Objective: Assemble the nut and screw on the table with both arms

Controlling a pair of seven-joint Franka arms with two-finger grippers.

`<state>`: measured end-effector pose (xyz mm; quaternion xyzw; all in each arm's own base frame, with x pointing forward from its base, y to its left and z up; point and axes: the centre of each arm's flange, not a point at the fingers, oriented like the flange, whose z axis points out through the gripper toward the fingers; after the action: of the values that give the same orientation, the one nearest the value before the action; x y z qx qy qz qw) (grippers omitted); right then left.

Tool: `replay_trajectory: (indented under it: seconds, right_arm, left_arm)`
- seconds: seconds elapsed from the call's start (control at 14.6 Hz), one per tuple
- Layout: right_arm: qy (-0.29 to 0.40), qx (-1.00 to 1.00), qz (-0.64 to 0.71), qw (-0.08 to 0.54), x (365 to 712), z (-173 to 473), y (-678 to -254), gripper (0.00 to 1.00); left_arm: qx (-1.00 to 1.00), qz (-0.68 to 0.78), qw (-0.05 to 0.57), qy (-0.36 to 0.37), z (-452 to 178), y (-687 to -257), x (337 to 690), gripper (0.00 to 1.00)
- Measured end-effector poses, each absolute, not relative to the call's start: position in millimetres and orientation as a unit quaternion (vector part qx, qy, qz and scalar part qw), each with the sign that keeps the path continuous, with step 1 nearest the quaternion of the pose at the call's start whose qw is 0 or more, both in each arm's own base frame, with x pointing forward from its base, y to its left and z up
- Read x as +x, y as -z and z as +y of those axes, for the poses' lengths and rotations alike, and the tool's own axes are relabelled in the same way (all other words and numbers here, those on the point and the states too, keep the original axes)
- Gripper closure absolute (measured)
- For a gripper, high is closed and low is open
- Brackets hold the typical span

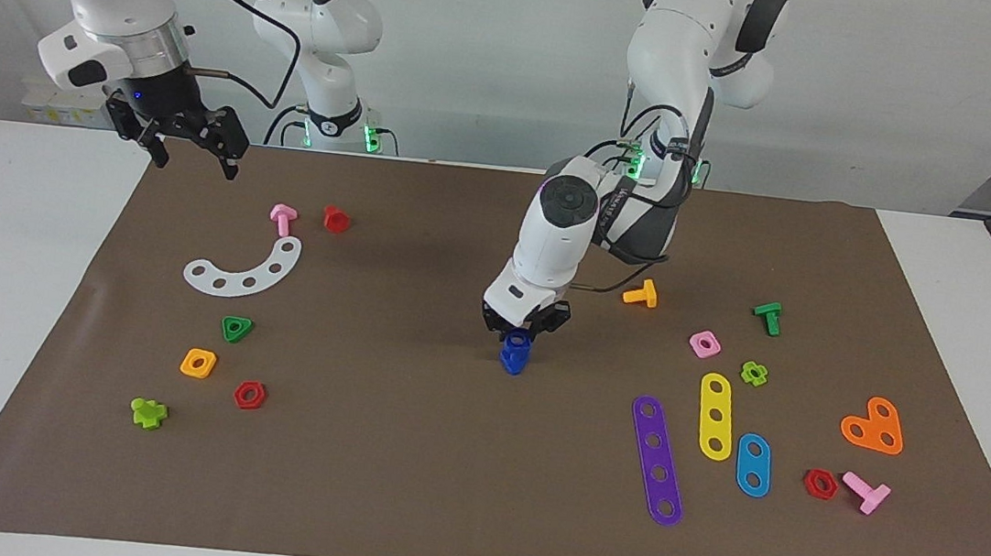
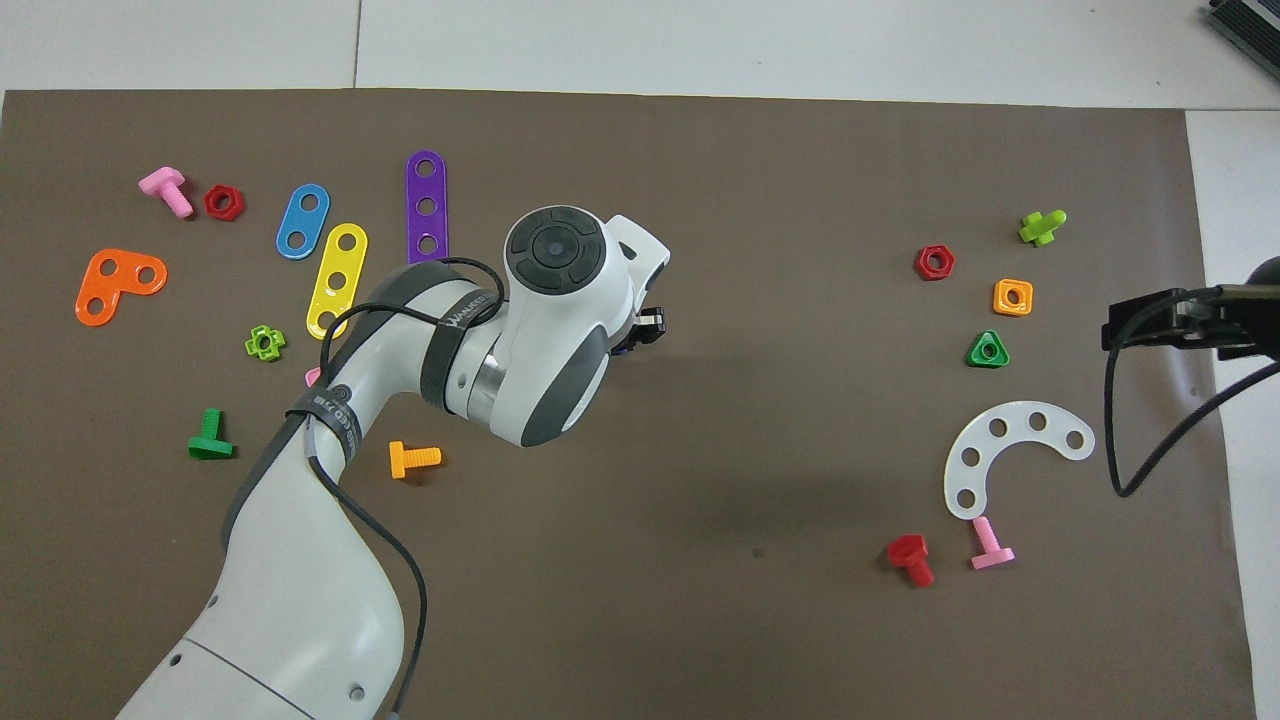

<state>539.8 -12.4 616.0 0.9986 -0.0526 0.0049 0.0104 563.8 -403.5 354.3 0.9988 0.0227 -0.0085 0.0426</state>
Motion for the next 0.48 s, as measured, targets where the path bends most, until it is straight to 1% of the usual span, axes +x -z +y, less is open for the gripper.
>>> replay_trajectory:
  seconds: [0.21, 0.48]
  right_arm:
    - [-0.005, 0.999, -0.053, 0.010, 539.8, -12.4, -616.0, 0.00]
    - [-0.005, 0.999, -0.053, 0.010, 539.8, -12.4, -616.0, 0.00]
  left_arm:
    - [0.999, 0.030, 0.045, 0.004, -402.8, -362.9, 569.0, 0.52]
    - [0.998, 0.033, 0.045, 0.003, -403.0, -363.0, 570.5, 0.52]
